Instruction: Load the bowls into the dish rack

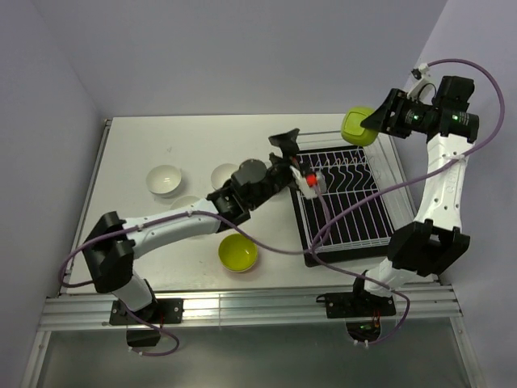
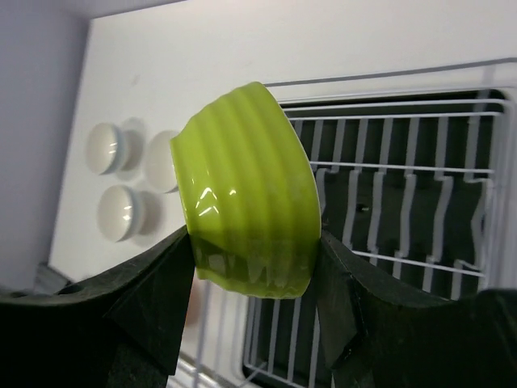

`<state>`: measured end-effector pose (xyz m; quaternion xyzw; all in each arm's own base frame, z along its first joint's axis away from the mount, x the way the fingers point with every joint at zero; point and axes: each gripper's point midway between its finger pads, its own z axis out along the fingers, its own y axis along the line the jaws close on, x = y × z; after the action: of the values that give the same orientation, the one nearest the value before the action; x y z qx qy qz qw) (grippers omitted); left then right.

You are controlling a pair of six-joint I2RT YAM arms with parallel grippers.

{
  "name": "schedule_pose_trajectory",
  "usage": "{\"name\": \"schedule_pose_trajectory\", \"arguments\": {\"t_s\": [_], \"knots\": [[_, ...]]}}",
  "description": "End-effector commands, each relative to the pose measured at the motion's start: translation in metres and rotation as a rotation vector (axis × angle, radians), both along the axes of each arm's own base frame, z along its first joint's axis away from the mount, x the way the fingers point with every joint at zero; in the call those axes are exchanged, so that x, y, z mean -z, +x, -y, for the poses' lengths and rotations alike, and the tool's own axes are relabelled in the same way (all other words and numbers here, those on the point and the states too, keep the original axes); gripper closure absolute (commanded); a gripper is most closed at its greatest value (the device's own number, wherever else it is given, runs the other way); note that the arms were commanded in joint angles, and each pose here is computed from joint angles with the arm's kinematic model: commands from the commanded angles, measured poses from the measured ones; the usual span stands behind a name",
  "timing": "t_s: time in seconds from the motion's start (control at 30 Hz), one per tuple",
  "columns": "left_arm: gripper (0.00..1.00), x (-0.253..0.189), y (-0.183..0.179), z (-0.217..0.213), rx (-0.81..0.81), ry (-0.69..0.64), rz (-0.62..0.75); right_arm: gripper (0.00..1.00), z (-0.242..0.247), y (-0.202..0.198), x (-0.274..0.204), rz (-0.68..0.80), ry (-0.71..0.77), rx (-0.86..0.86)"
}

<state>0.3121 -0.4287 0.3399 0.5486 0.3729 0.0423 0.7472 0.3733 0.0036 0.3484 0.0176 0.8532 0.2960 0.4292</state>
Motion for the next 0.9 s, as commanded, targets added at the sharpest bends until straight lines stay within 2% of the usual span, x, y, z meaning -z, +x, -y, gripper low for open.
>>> {"name": "schedule_pose_trajectory", "arguments": {"t_s": [0.0,0.03,0.17,0.33,0.63,0.87], "knots": [[0.01,-0.035,0.0,-0.03,-0.058,-0.21,-0.366,1.0,0.039,0.013,0.002,0.042,-0.145,0.051],[0.01,-0.033,-0.003,-0.032,-0.053,-0.244,-0.455,1.0,0.049,0.019,0.009,0.033,-0.166,0.061],[0.0,-0.03,0.006,-0.056,-0.093,-0.329,-0.634,1.0,0.071,0.035,0.03,0.0,-0.202,0.106],[0.0,-0.01,0.004,-0.079,-0.14,-0.386,-0.803,1.0,0.089,0.056,0.05,-0.031,-0.194,0.174],[0.0,-0.002,0.007,-0.113,-0.22,-0.49,-0.946,1.0,0.098,0.079,0.087,-0.124,-0.075,0.303],[0.0,0.003,0.006,-0.122,-0.244,-0.51,-0.974,1.0,0.095,0.081,0.116,-0.192,-0.018,0.333]]}}
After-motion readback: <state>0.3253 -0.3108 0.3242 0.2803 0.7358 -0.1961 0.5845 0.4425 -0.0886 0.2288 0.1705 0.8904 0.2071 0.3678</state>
